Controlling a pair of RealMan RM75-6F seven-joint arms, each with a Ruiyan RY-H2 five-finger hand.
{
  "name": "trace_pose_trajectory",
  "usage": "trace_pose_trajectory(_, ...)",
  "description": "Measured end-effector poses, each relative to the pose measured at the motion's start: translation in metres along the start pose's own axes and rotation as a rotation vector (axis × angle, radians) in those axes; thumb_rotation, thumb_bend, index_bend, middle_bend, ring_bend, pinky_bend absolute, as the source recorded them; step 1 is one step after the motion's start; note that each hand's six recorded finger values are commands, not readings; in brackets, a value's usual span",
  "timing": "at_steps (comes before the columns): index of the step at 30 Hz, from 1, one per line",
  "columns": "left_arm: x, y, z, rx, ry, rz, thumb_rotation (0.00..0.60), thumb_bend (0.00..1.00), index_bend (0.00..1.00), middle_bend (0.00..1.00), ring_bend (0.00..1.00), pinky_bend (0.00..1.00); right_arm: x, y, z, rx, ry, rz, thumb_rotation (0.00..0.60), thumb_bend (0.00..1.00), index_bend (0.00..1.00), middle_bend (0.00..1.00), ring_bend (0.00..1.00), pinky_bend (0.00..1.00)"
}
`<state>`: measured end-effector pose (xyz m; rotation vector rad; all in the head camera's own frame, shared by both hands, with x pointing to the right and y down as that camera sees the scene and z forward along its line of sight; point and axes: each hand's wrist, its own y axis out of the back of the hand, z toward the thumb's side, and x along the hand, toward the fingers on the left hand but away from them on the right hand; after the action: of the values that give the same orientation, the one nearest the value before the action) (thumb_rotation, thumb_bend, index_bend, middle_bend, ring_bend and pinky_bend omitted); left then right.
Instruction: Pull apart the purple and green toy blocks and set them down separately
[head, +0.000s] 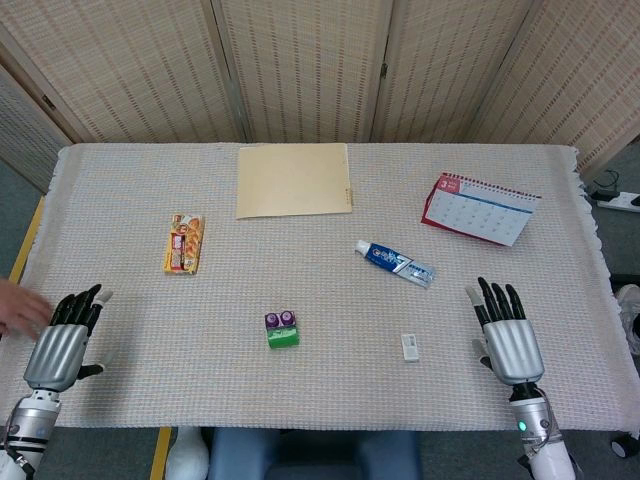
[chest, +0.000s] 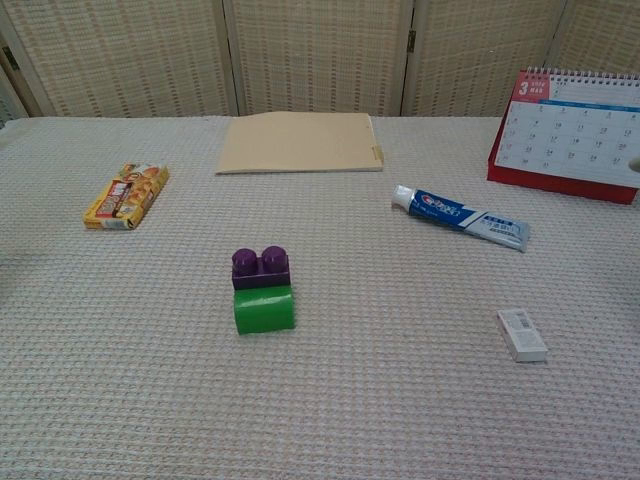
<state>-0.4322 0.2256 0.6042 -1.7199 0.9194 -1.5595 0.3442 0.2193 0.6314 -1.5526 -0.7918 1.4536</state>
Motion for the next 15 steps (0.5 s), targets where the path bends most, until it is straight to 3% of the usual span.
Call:
trace_pose_trajectory(10,0.003,-0.006,0.011,-0.007,-0.036,-0.013,0.600,0.32,0.09,0.00,0.00,0.00,0.004,0.004,-0.001,-0.014,0.006,-0.009,0.600,0.36,0.00,0.00,0.00,0.00)
trace_pose_trajectory(15,0.000,-0.017,0.028,-0.114,-0.080,-0.019,0.600,0.32,0.17,0.00,0.00,0.00,0.007,0.007,0.000,-0.021,0.015,-0.023,0.600,0.36,0.00,0.00,0.00,0.00)
